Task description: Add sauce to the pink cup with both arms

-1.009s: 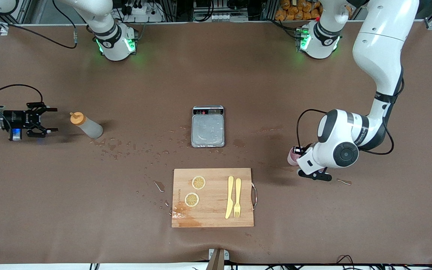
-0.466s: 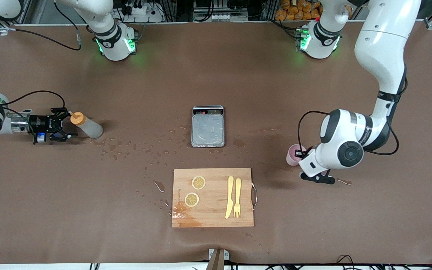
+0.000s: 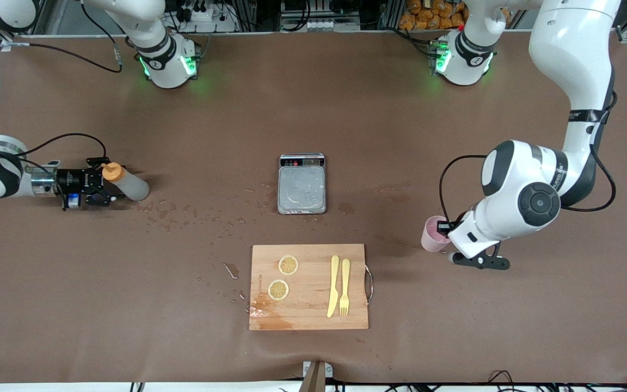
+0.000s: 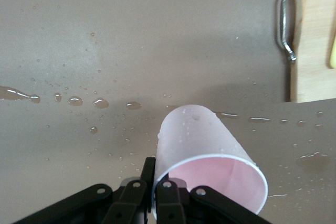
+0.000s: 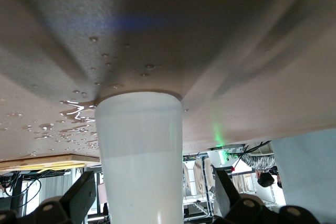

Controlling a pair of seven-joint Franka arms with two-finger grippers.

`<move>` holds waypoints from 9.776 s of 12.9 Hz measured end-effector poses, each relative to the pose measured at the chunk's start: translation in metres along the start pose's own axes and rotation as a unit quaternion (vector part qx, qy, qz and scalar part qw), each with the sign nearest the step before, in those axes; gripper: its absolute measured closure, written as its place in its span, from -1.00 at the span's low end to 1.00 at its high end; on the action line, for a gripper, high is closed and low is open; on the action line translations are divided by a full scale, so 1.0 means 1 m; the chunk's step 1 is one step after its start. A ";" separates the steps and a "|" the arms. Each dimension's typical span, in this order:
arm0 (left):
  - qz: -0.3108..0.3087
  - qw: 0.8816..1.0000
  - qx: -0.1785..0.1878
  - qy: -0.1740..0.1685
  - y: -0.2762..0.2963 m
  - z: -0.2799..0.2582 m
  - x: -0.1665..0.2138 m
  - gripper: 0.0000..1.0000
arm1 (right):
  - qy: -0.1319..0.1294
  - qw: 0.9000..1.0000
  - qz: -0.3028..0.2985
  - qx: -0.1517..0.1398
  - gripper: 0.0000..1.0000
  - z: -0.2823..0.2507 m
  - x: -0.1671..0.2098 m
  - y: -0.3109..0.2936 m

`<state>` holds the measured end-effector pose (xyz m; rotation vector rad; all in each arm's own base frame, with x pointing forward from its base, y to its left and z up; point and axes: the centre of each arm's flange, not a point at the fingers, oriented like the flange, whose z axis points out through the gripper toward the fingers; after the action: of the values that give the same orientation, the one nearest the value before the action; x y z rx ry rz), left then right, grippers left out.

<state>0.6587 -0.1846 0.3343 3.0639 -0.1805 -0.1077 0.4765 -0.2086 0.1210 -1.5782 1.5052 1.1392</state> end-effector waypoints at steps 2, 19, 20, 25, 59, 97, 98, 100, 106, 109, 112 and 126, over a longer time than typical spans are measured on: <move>-0.014 1.000 -0.006 0.005 0.016 -0.008 -0.003 0.92 | -0.004 1.000 0.001 -0.001 -1.00 0.006 -0.001 0.000; -0.046 0.996 -0.059 -0.038 0.320 0.052 -0.103 0.92 | 0.015 1.000 -0.007 -0.015 -0.01 0.002 -0.043 -0.030; -0.043 0.996 -0.062 -0.038 0.325 0.060 -0.105 0.92 | 0.023 1.000 -0.002 -0.019 0.04 0.001 -0.051 -0.033; -0.024 0.997 -0.054 -0.054 0.349 0.094 -0.124 0.92 | 0.092 0.994 0.027 -0.050 0.03 0.006 -0.112 -0.056; 0.017 0.995 0.082 0.061 -0.039 -0.236 -0.138 -1.00 | 0.601 0.786 0.141 -0.031 0.16 0.364 -0.453 -0.081; -0.019 0.998 0.042 0.030 -0.071 -0.301 -0.167 -1.00 | 0.494 0.855 0.140 -0.076 0.23 0.240 -0.424 -0.131; -0.019 0.999 0.042 0.028 -0.071 -0.299 -0.165 -1.00 | 0.467 0.869 0.142 -0.079 0.23 0.212 -0.413 -0.133; -0.019 0.999 0.042 0.022 -0.072 -0.293 -0.161 -1.00 | 0.420 0.892 0.140 -0.090 0.23 0.171 -0.390 -0.134; -0.005 0.999 0.043 0.018 -0.056 -0.288 -0.159 -1.00 | 0.258 0.954 0.096 -0.121 0.23 0.036 -0.293 -0.104; -0.005 0.999 0.043 0.018 -0.057 -0.288 -0.159 -1.00 | 0.171 0.975 0.066 -0.124 0.23 -0.008 -0.220 -0.082; -0.006 0.999 0.043 0.017 -0.057 -0.287 -0.159 -1.00 | 0.090 0.989 0.040 -0.112 0.23 -0.034 -0.128 -0.056; -0.007 0.999 0.042 0.014 -0.059 -0.285 -0.156 -1.00 | -0.034 0.994 -0.018 -0.097 -0.34 0.006 -0.020 -0.034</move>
<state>0.5316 -0.0884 0.6233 3.1493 -0.1661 -0.0579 0.5100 -0.1915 0.1337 -1.6691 1.3497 1.3400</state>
